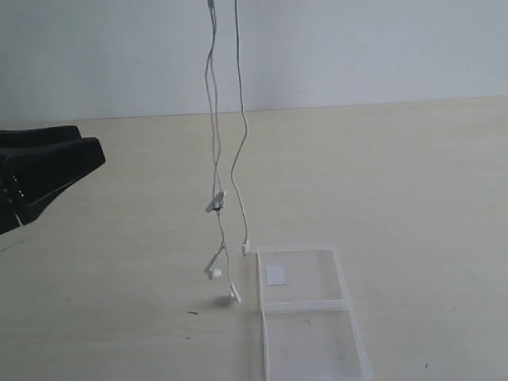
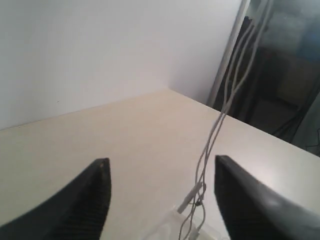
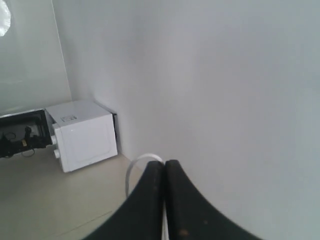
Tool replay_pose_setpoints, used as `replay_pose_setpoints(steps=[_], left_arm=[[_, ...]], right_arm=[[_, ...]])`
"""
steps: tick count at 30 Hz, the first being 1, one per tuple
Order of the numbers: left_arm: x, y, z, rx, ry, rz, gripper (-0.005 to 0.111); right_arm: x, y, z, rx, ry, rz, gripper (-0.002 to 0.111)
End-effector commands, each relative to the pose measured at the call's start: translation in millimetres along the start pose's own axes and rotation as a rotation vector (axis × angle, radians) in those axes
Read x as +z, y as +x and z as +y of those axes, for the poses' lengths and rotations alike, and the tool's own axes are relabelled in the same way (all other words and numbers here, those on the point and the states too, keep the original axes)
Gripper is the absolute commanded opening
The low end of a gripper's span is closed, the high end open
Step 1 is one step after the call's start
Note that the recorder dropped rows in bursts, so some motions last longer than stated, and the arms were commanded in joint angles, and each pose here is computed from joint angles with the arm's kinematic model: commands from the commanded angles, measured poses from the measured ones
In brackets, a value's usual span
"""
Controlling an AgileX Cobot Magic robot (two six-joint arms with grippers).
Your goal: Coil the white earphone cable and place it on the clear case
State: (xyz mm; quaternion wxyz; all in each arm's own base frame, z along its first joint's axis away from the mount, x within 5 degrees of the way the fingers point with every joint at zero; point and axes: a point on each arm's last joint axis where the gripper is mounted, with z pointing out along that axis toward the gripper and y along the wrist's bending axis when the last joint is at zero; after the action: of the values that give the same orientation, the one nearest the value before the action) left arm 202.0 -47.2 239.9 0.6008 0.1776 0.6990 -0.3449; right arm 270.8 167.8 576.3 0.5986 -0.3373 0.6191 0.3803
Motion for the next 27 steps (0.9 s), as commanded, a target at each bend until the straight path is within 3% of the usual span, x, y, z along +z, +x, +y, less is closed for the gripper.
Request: replay_pose_setpoints(steps=[1,8,16,27], left_arm=[[6,-5,3.6,-0.028,0.034,-0.031,0.067],[22,-14,-10.8,0.01,0.12,-0.025,0.067],[50,-18,-24.7,0.067,0.103,0.077,0.067],[76,-15,-21.7,0.042,0.093,0.118,0.067]], right_arm=[[-1,-9,0,0.054,0.01,-0.09,0.0],[-1,-12,1,0.075,0.002,-0.118,0.0],[-2,-10,6,0.09,-0.051,-0.086,0.0],[11,0,27,0.071,-0.095,0.006,0.0]])
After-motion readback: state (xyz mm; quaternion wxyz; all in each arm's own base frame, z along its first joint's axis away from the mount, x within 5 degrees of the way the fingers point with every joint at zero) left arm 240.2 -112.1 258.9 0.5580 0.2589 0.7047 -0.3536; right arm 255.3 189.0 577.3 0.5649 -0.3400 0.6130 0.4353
